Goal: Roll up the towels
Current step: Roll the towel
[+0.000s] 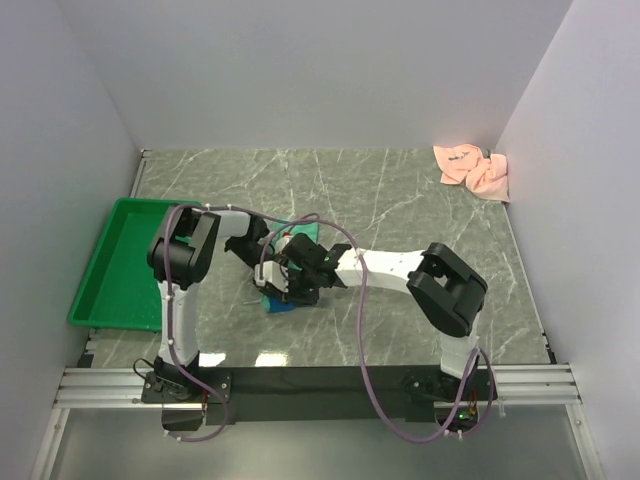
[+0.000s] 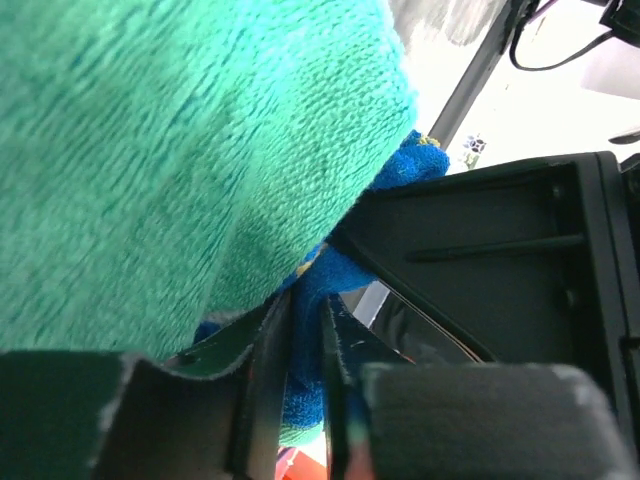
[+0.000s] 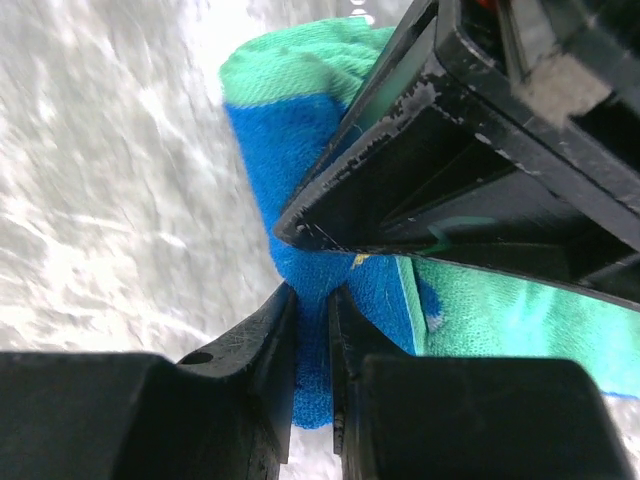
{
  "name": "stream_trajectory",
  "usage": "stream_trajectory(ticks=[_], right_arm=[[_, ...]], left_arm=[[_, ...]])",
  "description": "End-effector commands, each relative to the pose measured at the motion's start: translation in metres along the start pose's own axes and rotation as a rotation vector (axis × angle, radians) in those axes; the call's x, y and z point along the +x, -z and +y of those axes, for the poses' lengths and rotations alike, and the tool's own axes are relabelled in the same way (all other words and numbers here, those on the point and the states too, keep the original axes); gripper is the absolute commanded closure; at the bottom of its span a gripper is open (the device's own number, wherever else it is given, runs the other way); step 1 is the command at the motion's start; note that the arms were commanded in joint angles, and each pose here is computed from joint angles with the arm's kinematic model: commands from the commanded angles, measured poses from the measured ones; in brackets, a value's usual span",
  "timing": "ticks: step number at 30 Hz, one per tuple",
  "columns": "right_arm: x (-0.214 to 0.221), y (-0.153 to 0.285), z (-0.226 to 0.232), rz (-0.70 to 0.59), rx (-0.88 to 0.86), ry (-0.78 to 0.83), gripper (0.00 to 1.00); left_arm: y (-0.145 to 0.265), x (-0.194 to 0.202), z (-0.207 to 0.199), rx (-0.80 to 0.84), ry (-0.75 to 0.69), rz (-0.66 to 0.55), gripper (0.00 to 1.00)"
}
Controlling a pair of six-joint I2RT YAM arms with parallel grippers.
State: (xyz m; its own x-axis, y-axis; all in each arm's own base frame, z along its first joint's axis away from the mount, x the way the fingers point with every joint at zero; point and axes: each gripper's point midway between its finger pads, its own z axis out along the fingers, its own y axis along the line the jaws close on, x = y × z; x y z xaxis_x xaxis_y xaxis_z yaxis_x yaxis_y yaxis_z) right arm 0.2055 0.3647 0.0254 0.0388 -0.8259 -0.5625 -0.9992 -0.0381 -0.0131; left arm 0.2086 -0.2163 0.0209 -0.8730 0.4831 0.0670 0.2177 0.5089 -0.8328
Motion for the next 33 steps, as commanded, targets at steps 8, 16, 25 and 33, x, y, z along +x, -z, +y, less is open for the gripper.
stream_trajectory(ticks=[8,16,25,33], right_arm=[[-0.003,-0.002,0.053,0.0,-0.275,-0.25,1.0],[-0.009,0.002,0.056,-0.02,-0.436,-0.463,1.0],[-0.001,-0.004,0.045,0.036,-0.592,-0.711,1.0],[0.007,-0.016,0.038,0.081,-0.681,-0.835,1.0]], left_arm=[[0.115,-0.054,0.03,-0.314,-0.339,-0.334,0.55],[0.195,-0.031,-0.009,-0.468,-0.521,-0.607,0.44],[0.163,0.039,-0.02,-0.664,-0.908,-0.59,0.38],[0.085,0.047,-0.038,-0.718,-1.217,-0.408,0.37]])
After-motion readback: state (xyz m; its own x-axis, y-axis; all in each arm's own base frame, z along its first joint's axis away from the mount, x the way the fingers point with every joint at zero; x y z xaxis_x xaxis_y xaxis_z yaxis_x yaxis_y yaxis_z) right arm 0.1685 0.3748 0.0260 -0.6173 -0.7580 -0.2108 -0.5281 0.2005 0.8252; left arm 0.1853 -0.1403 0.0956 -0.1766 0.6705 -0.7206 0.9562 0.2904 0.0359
